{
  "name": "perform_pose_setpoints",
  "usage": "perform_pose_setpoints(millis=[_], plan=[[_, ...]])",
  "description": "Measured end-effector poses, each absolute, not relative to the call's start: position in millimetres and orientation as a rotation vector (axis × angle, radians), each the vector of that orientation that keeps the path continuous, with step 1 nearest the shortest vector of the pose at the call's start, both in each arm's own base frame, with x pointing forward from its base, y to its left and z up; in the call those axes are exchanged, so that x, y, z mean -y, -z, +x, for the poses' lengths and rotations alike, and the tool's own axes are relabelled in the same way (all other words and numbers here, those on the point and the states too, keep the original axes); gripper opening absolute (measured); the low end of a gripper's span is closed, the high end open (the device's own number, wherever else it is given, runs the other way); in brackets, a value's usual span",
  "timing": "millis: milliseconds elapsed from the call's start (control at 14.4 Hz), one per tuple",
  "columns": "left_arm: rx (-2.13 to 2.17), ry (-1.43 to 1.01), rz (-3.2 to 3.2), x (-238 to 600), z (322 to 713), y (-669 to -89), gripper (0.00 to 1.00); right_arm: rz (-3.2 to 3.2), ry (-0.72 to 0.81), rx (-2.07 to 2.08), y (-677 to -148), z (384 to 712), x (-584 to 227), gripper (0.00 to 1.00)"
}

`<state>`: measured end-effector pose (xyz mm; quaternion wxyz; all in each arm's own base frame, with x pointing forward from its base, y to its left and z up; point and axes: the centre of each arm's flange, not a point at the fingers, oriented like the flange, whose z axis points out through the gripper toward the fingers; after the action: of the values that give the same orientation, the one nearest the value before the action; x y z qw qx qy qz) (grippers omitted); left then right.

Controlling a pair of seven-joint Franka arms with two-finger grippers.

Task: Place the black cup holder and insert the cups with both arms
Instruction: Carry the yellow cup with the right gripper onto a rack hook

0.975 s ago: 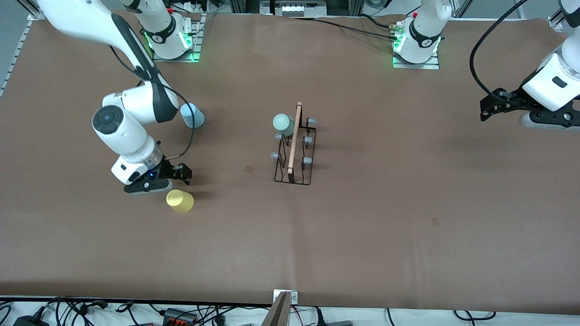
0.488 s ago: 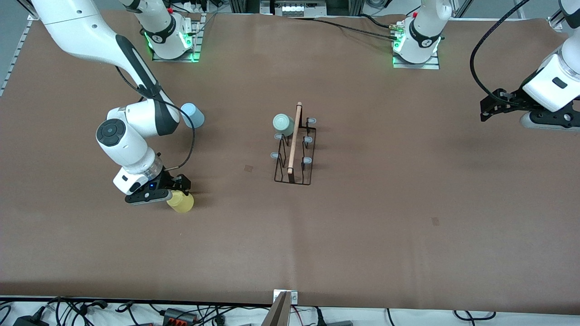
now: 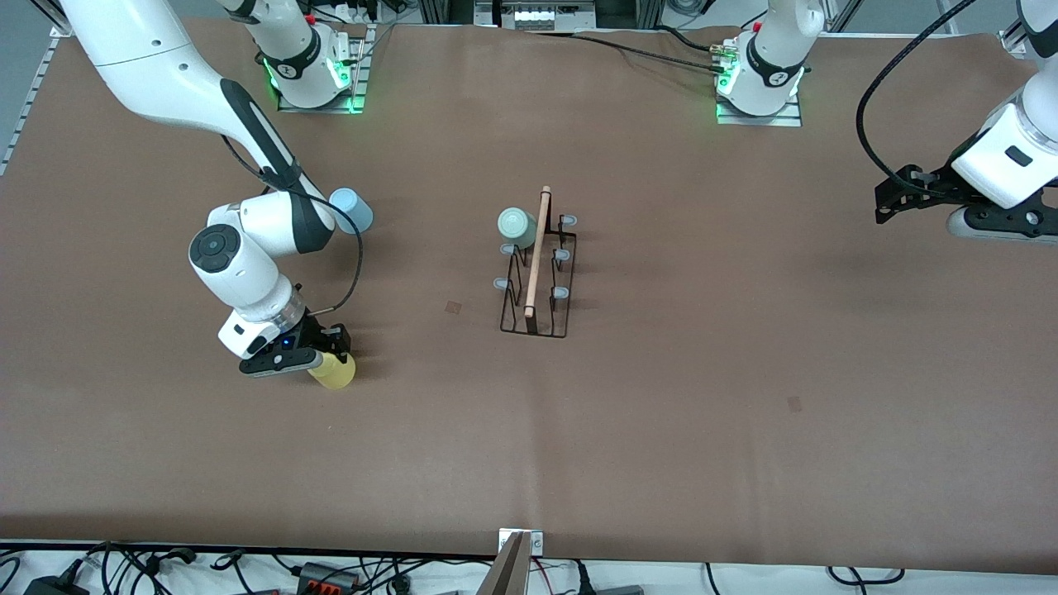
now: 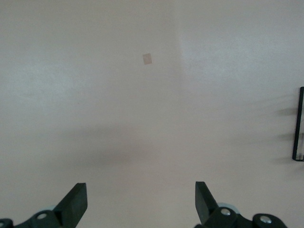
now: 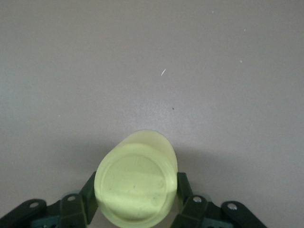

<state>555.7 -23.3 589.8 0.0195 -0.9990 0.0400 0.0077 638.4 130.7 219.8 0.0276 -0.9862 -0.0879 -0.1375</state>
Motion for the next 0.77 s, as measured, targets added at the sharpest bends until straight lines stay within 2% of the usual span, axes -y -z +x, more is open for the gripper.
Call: perform_pose_setpoints(millis=[209,418,766], plan=[[-0.124,-0.02,-3.1,23.3,556.6,-590.8,1.0,-3.037,0.469,0.284,-237.7,644.8,-135.9,0.67],[-0.124,-0.02,-3.1,23.4,557.1,-590.7,1.0,-3.039,0.447,0.224,-288.8,637.5,-184.7,0.67],[-0.124,-0.019,-3.1,23.5,557.2,-591.1,1.0,-3.018,0.341,-0.077,-394.3,563.3,-363.5,0.67]])
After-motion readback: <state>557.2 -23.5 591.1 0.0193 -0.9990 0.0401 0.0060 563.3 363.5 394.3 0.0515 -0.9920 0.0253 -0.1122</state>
